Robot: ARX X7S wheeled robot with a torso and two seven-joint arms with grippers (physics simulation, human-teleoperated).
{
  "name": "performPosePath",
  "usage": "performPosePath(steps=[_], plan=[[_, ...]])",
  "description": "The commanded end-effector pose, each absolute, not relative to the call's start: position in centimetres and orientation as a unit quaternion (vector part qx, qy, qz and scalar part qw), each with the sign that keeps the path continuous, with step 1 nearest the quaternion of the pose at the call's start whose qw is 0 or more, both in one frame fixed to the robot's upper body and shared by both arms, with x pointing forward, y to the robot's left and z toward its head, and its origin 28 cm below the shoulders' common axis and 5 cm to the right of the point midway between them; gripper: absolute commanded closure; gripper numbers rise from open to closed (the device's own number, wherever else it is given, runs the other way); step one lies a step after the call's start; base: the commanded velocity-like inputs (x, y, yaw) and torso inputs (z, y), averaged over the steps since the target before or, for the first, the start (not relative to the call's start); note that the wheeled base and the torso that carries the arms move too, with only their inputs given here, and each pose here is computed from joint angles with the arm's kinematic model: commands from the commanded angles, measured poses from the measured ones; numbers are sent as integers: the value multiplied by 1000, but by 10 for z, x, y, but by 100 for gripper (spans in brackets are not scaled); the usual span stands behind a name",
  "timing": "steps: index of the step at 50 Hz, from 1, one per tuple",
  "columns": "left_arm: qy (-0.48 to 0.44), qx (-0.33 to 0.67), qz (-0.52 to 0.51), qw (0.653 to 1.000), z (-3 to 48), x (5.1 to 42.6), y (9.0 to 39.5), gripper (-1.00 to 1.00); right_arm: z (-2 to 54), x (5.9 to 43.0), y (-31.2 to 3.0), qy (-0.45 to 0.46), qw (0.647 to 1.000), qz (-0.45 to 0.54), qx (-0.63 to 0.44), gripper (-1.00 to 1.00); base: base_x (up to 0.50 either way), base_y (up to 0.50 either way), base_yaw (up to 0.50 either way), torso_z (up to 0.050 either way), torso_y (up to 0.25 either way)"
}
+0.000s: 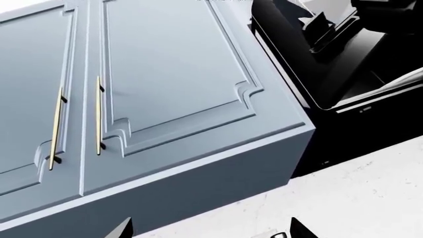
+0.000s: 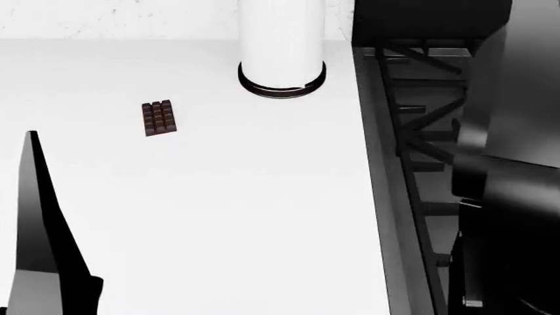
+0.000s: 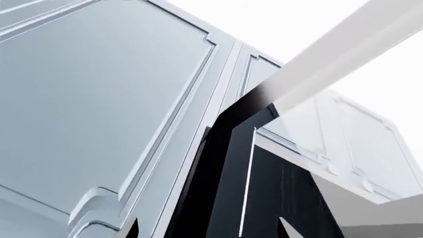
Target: Close the microwave door
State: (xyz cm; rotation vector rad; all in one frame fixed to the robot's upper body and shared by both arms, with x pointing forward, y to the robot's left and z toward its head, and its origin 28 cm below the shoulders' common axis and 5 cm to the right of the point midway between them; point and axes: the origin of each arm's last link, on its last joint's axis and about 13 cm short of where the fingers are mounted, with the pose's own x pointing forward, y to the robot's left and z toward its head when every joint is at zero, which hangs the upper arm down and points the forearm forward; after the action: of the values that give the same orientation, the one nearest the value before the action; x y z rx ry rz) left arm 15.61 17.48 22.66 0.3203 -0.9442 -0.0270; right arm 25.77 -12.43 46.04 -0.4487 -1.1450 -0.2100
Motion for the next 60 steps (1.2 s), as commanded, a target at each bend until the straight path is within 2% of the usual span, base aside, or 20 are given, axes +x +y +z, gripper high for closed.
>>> performPosePath(steps=[1, 9, 23, 29, 45, 56, 60], plan=[[-454, 155, -15, 877, 229, 158, 177, -100, 462, 264, -134, -522, 821, -113, -203, -100, 0, 0, 0, 0, 0], [-460, 160, -14, 873, 233, 160, 177, -100, 469, 278, -143, -501, 826, -139, -215, -100, 0, 0, 0, 0, 0], [-461, 159, -12, 873, 235, 161, 180, -100, 468, 294, -148, -489, 842, -120, -193, -100, 0, 0, 0, 0, 0], [-461, 162, -10, 873, 232, 159, 180, -100, 471, 304, -151, -468, 864, -100, -156, -100, 0, 0, 0, 0, 0], [-464, 161, -13, 871, 235, 160, 179, -100, 505, 314, -163, -416, 896, -95, -122, -100, 0, 0, 0, 0, 0], [-465, 162, -14, 870, 237, 162, 179, -100, 516, 319, -165, -404, 906, -93, -87, -100, 0, 0, 0, 0, 0], [-465, 160, -14, 871, 236, 162, 179, -100, 517, 320, -167, -402, 912, -70, -31, -100, 0, 0, 0, 0, 0]])
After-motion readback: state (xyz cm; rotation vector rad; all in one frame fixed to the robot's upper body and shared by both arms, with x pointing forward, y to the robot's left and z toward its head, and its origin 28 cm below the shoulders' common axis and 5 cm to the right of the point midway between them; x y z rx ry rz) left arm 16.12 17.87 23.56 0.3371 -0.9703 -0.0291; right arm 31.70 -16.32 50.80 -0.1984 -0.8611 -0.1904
